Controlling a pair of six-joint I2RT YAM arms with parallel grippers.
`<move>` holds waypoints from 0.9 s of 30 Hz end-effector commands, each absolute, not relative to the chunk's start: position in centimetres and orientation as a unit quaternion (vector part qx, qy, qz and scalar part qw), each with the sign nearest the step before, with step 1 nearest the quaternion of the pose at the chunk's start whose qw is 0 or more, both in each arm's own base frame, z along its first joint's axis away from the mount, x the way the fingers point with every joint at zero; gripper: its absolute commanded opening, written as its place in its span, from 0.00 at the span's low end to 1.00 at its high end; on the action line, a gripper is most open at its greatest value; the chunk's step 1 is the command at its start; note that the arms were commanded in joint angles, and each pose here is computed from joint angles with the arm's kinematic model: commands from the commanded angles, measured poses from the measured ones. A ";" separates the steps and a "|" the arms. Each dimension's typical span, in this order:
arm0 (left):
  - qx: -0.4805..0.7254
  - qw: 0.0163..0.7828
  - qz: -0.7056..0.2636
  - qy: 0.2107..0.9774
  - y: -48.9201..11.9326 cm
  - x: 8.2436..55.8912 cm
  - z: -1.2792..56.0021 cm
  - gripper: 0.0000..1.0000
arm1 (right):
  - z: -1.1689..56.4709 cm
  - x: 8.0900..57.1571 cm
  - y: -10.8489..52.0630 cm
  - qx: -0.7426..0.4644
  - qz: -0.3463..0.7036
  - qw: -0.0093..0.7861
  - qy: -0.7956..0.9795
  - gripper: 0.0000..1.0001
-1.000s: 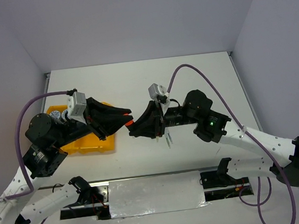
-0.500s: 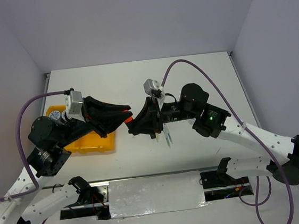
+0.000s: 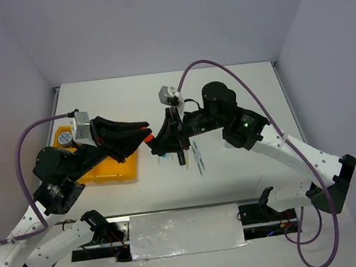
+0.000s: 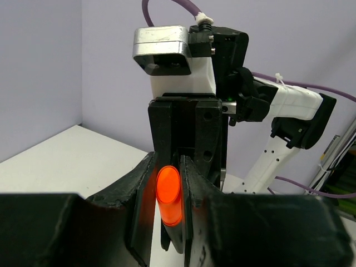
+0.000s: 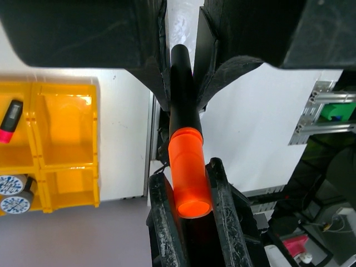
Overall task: Sort the stationery into containers
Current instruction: Close the pen cap on the pen, then place the pen in the storage box.
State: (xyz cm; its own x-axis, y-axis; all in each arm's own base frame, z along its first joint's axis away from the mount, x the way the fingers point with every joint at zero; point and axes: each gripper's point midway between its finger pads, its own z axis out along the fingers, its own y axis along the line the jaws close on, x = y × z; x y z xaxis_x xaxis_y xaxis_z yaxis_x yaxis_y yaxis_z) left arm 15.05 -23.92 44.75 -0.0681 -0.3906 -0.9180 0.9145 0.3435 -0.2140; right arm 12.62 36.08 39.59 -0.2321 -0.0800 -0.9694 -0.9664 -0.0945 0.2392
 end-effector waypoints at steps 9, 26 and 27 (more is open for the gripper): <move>0.316 0.381 -0.532 0.688 -26.0 10.9 28.7 0.00 | 54.9 14.2 34.7 -0.463 0.562 0.574 0.374 0.00; 0.319 0.344 -0.521 0.713 -28.3 8.4 25.1 0.00 | 56.8 14.8 34.7 -0.480 0.555 0.572 0.367 0.00; 0.289 0.370 -0.480 0.742 -27.5 10.2 24.7 0.00 | 54.9 15.4 35.2 -0.480 0.555 0.561 0.383 0.00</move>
State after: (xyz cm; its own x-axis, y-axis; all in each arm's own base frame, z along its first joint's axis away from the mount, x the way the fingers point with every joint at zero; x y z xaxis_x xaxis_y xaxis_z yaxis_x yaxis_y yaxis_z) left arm 14.09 -24.28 45.48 -0.0877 -0.5558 -0.8267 0.8932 0.3235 -0.3123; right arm 11.34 35.69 42.28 -0.2893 -0.2058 -0.9348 -0.9131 -0.2339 0.3341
